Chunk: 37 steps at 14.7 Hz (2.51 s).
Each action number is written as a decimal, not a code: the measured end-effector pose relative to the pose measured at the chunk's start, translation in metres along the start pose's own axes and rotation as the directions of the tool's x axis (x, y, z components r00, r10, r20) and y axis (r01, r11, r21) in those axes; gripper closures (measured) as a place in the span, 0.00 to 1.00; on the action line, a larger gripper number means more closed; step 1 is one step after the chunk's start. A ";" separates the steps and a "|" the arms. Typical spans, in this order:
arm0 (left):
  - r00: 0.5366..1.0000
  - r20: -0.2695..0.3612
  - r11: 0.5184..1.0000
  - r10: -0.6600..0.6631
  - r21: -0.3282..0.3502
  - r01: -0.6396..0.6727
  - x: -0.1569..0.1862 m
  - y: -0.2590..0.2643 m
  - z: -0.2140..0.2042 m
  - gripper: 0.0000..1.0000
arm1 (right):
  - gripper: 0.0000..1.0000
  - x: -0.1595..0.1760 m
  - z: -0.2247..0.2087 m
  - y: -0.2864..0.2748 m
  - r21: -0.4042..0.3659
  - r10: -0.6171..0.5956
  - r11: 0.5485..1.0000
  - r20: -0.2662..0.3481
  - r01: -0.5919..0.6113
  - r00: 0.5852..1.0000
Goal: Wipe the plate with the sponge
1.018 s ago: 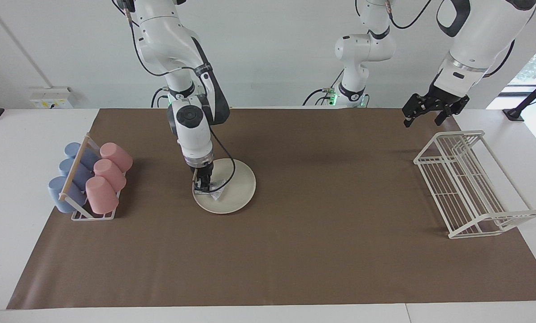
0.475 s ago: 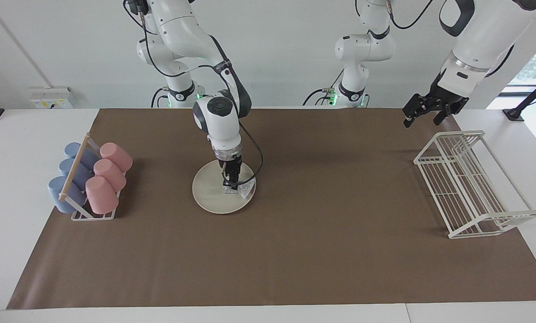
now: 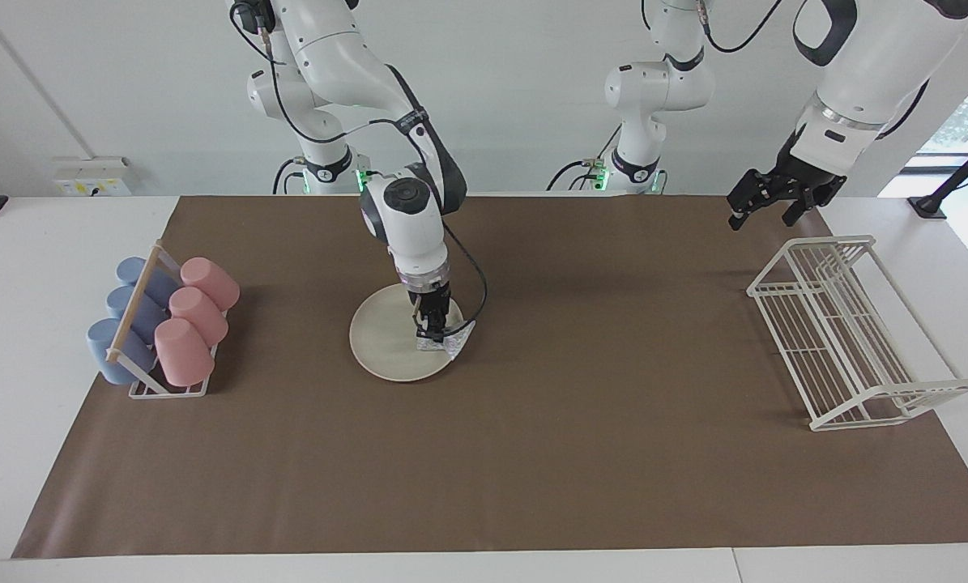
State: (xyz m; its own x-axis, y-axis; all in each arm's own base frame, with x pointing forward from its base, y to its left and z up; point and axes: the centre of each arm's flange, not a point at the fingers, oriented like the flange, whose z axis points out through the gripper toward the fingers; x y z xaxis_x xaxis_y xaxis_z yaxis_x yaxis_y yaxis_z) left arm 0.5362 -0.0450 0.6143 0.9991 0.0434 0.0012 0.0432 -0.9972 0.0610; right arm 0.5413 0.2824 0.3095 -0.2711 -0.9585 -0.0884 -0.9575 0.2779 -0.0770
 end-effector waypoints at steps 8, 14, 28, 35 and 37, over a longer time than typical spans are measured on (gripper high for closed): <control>0.999 0.014 0.993 -0.034 -0.110 0.035 0.000 0.001 -0.001 0.00 | 0.90 0.008 -0.107 -0.011 -0.104 -0.007 0.995 -0.067 0.000 0.998; 0.986 0.093 0.879 -0.141 -0.446 0.168 0.007 -0.019 0.018 0.00 | 0.90 -0.049 -0.180 0.018 -0.116 -0.086 0.990 0.004 0.086 0.996; 0.997 0.058 0.428 0.050 -0.903 0.031 -0.028 -0.002 0.182 0.00 | 0.90 -0.151 -0.236 0.066 -0.109 -0.236 0.963 0.100 0.247 0.967; 0.991 0.059 0.319 0.119 -0.948 0.018 -0.037 0.062 0.176 0.00 | 0.90 -0.159 -0.225 0.050 -0.036 -0.215 0.974 0.160 0.224 0.963; 0.989 0.059 0.297 0.136 -0.955 0.016 -0.040 0.079 0.174 0.00 | 0.90 -0.159 -0.212 0.050 -0.052 -0.214 0.973 0.147 0.223 0.966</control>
State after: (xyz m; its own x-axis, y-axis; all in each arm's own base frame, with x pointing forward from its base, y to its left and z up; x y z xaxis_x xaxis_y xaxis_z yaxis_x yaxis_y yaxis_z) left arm 0.5001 -0.1366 0.4457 0.9941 -0.0962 -0.0498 0.0256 -0.2378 0.9710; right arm 0.5153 0.4354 0.5301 -0.0425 -0.9757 -0.2148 -0.9976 0.0530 -0.0435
